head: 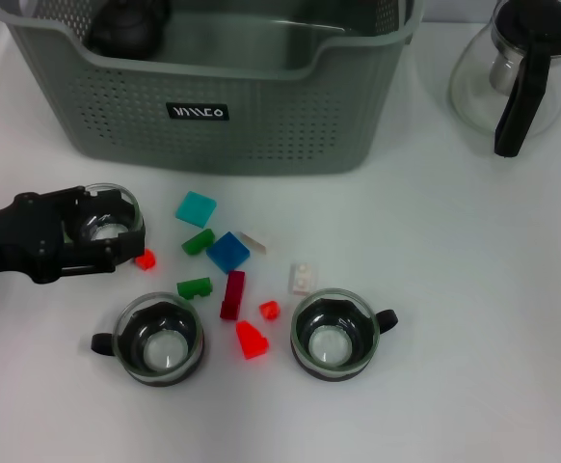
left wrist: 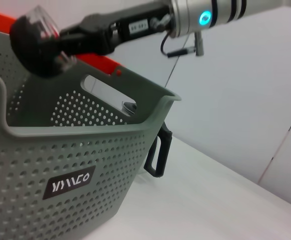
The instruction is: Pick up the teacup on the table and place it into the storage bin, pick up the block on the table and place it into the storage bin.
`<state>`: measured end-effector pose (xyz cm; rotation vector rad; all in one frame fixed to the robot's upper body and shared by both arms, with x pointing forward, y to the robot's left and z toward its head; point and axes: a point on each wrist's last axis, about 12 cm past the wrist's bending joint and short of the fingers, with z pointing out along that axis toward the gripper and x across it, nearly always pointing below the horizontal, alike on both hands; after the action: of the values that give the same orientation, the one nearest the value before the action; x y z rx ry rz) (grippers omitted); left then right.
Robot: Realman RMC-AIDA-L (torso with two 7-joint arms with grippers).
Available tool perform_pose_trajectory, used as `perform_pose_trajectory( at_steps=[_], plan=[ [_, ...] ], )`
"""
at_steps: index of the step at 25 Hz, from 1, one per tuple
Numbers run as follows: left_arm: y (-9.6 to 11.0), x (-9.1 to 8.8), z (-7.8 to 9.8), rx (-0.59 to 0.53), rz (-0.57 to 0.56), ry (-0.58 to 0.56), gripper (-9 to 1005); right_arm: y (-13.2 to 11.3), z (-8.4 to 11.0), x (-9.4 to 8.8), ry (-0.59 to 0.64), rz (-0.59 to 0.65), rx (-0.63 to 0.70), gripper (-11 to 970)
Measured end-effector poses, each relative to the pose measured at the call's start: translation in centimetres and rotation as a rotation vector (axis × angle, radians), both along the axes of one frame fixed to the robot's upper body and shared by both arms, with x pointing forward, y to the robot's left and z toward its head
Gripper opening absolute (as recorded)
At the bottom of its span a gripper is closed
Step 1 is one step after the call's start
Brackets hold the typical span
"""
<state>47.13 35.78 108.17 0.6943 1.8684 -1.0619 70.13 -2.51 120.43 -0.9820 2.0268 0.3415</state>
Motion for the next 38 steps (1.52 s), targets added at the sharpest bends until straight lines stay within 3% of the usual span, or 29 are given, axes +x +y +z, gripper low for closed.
perform_pose_trajectory(
  at_steps=[10, 36, 38],
  plan=[
    [-0.2, 0.2, 0.1, -0.001, -0.004, -0.004, 847, -2.4, -3.4, -0.7, 0.090, -0.032, 0.008, 54],
    [-0.3, 0.1, -0.1, -0.004, -0.005, 0.001, 846, -2.0, -2.4, -0.7, 0.107, -0.024, -0.021, 54],
    [-0.3, 0.1, -0.1, -0.002, -0.001, 0.001, 846, -2.0, -2.4, -0.7, 0.109, -0.025, -0.018, 138]
  ],
)
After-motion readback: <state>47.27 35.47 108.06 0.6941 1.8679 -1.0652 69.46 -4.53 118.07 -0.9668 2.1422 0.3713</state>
